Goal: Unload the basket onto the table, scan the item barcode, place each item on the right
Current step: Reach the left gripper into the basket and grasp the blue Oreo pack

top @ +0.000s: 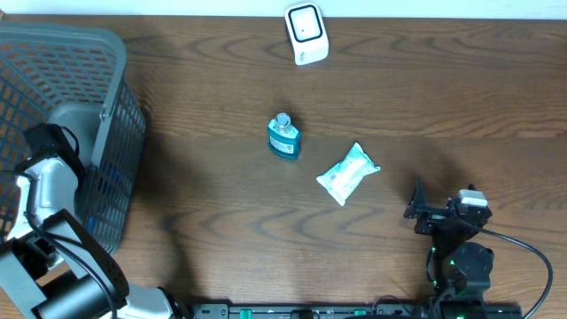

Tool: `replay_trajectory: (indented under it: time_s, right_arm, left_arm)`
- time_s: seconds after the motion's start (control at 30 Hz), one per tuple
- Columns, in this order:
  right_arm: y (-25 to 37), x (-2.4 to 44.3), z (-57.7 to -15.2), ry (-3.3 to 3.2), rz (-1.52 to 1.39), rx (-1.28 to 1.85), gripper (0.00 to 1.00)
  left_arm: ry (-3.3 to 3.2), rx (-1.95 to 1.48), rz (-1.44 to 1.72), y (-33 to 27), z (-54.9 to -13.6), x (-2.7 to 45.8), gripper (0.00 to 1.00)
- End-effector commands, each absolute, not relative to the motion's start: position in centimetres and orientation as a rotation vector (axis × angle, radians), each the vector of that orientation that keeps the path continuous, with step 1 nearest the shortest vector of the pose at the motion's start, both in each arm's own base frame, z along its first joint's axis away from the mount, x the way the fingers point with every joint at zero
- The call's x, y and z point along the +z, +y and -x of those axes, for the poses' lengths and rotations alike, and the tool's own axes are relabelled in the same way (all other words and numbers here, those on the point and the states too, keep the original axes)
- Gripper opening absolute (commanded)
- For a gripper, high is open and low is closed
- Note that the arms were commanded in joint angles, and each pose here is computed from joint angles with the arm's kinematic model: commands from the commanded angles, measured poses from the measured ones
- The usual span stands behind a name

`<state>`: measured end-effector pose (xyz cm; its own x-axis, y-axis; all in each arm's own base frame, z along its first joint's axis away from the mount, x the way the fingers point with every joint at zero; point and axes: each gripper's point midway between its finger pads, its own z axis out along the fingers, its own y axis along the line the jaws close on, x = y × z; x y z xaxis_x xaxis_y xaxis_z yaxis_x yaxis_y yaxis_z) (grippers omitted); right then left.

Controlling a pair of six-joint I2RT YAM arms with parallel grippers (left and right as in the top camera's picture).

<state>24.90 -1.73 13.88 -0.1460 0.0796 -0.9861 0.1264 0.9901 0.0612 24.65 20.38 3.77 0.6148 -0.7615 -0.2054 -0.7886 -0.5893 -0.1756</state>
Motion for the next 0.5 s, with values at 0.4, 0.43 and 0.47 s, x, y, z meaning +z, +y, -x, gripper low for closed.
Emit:
replay_trajectory:
  time_s: [0.4,0.43,0.47]
  right_arm:
    - [-1.6,13.8,-24.9,1.724,-0.139,-0.047,0.99]
    - [-1.6,13.8,-24.9,1.724,-0.139,-0.047,0.99]
    - [-1.6,13.8,-24.9,1.724,-0.139,-0.047,0.99]
  left_arm:
    - [1.541,-0.044,2.358,21.3,-29.1,5.5,0.98]
    - [1.545,-0.042,2.363,21.2,-29.0,5.4,0.98]
    - [1.545,-0.042,2.364,21.1,-28.9,5.4,0.98]
